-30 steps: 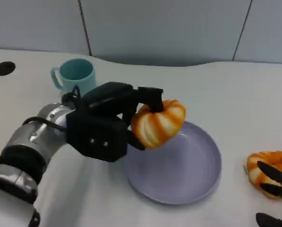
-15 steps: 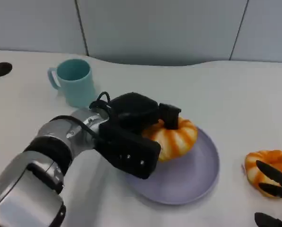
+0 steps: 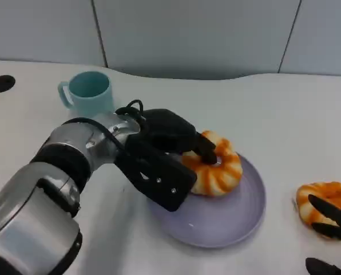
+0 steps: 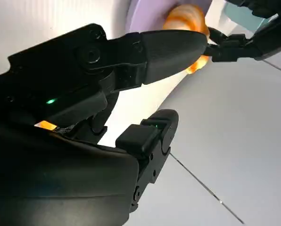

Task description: Grasp the bread from the table and place it into the plate.

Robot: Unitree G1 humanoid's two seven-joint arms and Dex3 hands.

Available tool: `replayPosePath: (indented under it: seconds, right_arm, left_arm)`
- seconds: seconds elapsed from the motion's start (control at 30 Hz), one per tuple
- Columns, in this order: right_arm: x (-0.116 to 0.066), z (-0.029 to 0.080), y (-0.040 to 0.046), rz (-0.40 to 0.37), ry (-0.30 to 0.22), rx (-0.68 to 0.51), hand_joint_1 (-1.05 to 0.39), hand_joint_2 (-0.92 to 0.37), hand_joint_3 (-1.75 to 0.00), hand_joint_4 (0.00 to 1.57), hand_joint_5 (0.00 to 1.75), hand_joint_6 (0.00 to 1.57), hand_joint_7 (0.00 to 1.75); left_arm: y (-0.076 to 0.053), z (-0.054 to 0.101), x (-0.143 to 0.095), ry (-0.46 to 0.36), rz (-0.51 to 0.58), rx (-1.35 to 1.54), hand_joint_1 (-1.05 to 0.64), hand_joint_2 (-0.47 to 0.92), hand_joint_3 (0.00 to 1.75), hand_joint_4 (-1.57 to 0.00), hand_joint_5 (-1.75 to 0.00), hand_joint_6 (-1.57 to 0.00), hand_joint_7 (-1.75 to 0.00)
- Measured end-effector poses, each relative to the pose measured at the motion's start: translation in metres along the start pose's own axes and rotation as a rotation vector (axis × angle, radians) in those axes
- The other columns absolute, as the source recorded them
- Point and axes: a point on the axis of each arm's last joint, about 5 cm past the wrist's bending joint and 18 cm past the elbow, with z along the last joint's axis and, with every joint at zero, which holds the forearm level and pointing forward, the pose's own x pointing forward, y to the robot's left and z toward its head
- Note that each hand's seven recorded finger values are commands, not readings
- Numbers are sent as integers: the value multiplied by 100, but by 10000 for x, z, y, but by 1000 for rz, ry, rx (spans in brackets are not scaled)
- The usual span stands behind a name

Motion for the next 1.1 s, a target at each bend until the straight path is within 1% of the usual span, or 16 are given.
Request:
replayPosePath:
  seconds: [0.2, 0.4, 0.43, 0.5, 0.57, 0.63, 0.67, 0.77, 0.83, 0.87, 0.9, 0.93, 0.97, 1.0, 1.03, 1.1]
  right_arm:
    - [0, 0, 0, 0, 0, -1, -34, -92, -33, 83, 23, 62, 0]
    - [0, -1, 0, 0, 3, -2, -34, -92, -32, 81, 23, 62, 0]
    - [0, -2, 0, 0, 3, -2, -34, -92, -32, 81, 24, 62, 0]
    - [0, -1, -1, 0, 4, -2, -33, -92, -32, 82, 25, 62, 0]
    - [-1, 0, -2, -1, 5, 0, -33, -92, -32, 81, 25, 62, 0]
    - [-1, 1, -3, -3, 5, 3, -33, -92, -32, 81, 25, 62, 0]
    - [0, 1, -3, -4, 5, 4, -33, -92, -32, 81, 26, 62, 0]
    - [0, 1, -4, -4, 5, 4, -34, -92, -32, 82, 28, 62, 0]
    - [0, 1, -4, -4, 6, 4, -33, -92, -32, 82, 29, 62, 0]
    - [3, 1, -3, -4, 5, 4, -33, -92, -32, 82, 29, 62, 0]
    - [6, 1, -3, -4, 3, 4, -33, -92, -32, 81, 30, 62, 0]
    - [9, 1, -2, -4, 2, 4, -33, -92, -32, 81, 30, 62, 0]
    - [11, 0, -1, -4, 1, 5, -33, -92, -32, 81, 30, 62, 0]
    - [12, 0, -1, -4, 2, 5, -33, -92, -32, 80, 31, 62, 0]
    - [13, 0, -1, -4, 1, 5, -33, -92, -31, 80, 31, 62, 0]
    - [14, 0, -1, -4, 0, 4, -33, -92, -31, 80, 32, 62, 0]
  left_arm:
    - [30, 0, -1, 2, -59, 4, -68, 92, 1, -10, -19, -35, 0]
    - [48, -2, -4, 2, -72, 1, -69, 92, 1, -10, -18, -35, 0]
    - [50, -3, -5, 2, -72, 0, -70, 92, 3, -12, -19, -38, -2]
    - [59, -6, -14, -3, -74, 4, -70, 92, 7, -21, -24, -46, -5]
    - [110, -17, -43, -18, -86, 16, -69, 92, 8, -31, -29, -48, -6]
    - [200, -35, -82, -24, -82, 12, -68, 92, 7, -43, -33, -48, -5]
    - [245, -47, -106, -25, -75, 8, -68, 92, 6, -57, -39, -44, -3]
    - [334, -76, -174, -42, -75, -4, -66, 92, 4, -78, -45, -42, -1]
    - [367, -84, -202, -54, -77, -12, -66, 92, 4, -84, -52, -42, -1]
    - [378, -86, -211, -57, -81, -13, -66, 92, 5, -85, -54, -43, -1]
    - [388, -90, -221, -58, -85, -13, -66, 92, 6, -77, -61, -50, -2]
    - [396, -94, -233, -62, -84, -14, -66, 92, 7, -74, -64, -52, -2]
    - [405, -97, -245, -69, -81, -12, -68, 92, 10, -61, -54, -62, -4]
    - [410, -99, -255, -75, -78, -7, -69, 92, 12, -53, -43, -71, -6]
    - [411, -99, -261, -80, -78, -2, -69, 92, 14, -47, -35, -80, -8]
    - [414, -95, -268, -93, -77, 7, -70, 92, 15, -43, -24, -91, -9]
